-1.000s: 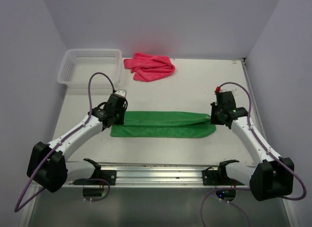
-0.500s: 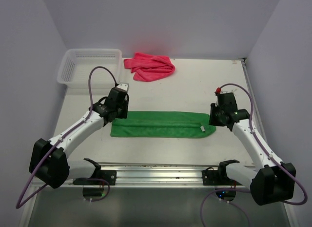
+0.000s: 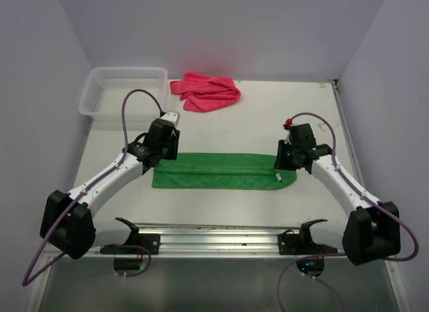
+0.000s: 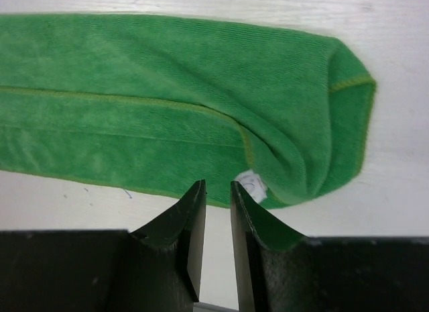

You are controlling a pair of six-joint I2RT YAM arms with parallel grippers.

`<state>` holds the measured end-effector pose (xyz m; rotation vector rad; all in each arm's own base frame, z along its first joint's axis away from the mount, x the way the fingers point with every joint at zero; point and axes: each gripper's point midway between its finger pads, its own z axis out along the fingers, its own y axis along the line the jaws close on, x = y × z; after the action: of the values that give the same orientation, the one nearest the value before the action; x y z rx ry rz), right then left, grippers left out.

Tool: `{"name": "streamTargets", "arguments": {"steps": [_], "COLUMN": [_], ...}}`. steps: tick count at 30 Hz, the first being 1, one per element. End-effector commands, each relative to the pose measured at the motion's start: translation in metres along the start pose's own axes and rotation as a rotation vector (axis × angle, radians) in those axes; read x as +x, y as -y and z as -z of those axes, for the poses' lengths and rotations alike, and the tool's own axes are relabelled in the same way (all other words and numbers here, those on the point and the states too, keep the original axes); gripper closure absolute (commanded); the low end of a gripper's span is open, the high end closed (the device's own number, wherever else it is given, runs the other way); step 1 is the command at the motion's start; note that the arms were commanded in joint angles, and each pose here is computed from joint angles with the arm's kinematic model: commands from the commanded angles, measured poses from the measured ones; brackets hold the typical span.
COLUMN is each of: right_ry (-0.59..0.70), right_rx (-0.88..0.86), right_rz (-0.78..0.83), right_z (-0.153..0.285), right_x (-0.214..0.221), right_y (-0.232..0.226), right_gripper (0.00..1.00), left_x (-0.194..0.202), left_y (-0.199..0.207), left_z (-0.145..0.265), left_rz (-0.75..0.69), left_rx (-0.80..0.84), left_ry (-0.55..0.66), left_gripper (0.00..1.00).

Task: Roll the towels
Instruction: Fold the towel

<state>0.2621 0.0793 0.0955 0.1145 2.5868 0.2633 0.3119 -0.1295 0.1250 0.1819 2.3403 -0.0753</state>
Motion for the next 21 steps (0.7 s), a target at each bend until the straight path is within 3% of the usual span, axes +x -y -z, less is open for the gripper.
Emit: {"name": "streamTargets", "arguments": {"steps": [1, 5, 11, 13, 21], "right_ry": [0.052, 0.023, -0.04, -0.061, -0.091], "right_rx": [-0.125, -0.234, -0.383, -0.398, -0.452], "right_rz": [0.041, 0.252, 0.426, 0.469, 0.579], "right_z": [-0.006, -0.013, -0.033, -0.041, -0.06], "right_x": [-0.027, -0.019, -0.002, 0.005, 0.0], "right_y": [-0.04, -0.103, -0.181, -0.197, -0.228], "right_gripper": [0.75, 0.75, 0.77, 0.78, 0.81], "left_x": [-0.025, -0.042, -0.043, -0.035, -0.008], "left_y": [0.005, 0.006, -0.016, -0.017, -0.012], "left_z": [0.011, 0.025, 0.035, 0.031, 0.006], "left_rz": [-0.005, -0.02, -0.01, -0.021, -0.053], "left_rx": [0.033, 0.043, -0.051, -0.044, -0.04], "left_ry": [0.105, 0.141, 0.194, 0.199, 0.059], "left_gripper": [0.58, 0.56, 0.55, 0.49, 0.48]}}
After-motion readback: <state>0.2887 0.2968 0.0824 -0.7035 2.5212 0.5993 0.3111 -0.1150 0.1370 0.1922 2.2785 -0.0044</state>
